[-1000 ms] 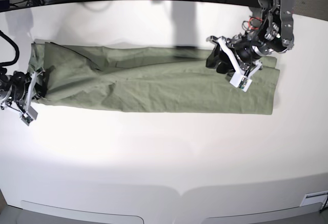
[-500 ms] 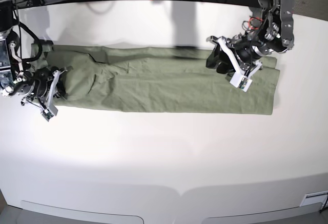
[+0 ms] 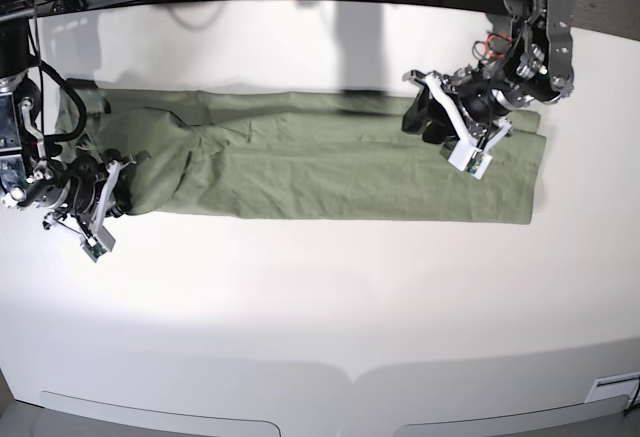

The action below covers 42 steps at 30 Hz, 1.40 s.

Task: Fold the T-shirt properly
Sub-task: 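Open the right gripper and raise it away from the strip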

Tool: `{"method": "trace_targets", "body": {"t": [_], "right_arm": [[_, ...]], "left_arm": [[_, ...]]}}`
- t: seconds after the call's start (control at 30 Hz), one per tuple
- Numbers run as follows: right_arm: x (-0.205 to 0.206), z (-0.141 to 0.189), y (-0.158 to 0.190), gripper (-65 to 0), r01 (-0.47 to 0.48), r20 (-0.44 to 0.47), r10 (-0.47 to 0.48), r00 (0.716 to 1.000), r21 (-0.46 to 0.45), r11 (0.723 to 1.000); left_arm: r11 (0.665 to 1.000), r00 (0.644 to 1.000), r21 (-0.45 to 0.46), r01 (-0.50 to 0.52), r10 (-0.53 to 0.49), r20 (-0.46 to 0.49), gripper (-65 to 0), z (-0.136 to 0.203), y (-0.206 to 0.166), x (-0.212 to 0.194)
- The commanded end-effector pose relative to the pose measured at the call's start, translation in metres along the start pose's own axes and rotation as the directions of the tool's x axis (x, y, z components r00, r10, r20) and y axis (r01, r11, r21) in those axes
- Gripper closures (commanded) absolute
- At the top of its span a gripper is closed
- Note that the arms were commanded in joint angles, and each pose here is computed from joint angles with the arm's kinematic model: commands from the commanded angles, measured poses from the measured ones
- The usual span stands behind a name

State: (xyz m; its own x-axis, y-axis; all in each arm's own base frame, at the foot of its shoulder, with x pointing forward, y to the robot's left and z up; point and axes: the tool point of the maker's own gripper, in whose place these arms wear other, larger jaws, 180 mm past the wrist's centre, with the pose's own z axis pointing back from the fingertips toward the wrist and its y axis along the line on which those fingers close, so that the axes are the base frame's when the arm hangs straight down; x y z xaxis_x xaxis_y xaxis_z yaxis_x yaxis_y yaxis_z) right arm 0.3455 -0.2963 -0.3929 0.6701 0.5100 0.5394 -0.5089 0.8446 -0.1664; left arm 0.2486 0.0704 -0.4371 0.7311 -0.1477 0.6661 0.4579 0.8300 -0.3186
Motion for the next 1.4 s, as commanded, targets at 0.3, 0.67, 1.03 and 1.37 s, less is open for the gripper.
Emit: {"method": "trace_targets", "body": {"t": [0.3,0.67,1.03,1.37], "right_arm": [[0.01,0.015,-0.027,-11.1,-0.026,-0.003,0.026,1.0,-0.059,0.998],[0.102,0.046,-0.045,-11.1,0.079,0.219,-0.077,0.973,0.002,0.997],[0.074,0.039,0.021,-11.1,0.123,0.111,-0.15,0.982,0.213,0.969],[0.046,0.038,0.028,-11.1,0.304,0.123,-0.341,0.932,0.246,0.92]], "left_arm": [[1.0,0.999,0.024,0.018,-0.017,-0.034,-21.9,0.002,0.006,-0.003],[1.0,1.0,0.024,0.018,-0.017,-0.025,-21.9,0.002,0.006,-0.002],[1.0,1.0,0.025,0.018,-0.018,-0.018,-21.9,0.002,0.006,0.0],[1.0,1.0,0.024,0.018,-0.018,-0.018,-21.9,0.002,0.006,0.0]]}}
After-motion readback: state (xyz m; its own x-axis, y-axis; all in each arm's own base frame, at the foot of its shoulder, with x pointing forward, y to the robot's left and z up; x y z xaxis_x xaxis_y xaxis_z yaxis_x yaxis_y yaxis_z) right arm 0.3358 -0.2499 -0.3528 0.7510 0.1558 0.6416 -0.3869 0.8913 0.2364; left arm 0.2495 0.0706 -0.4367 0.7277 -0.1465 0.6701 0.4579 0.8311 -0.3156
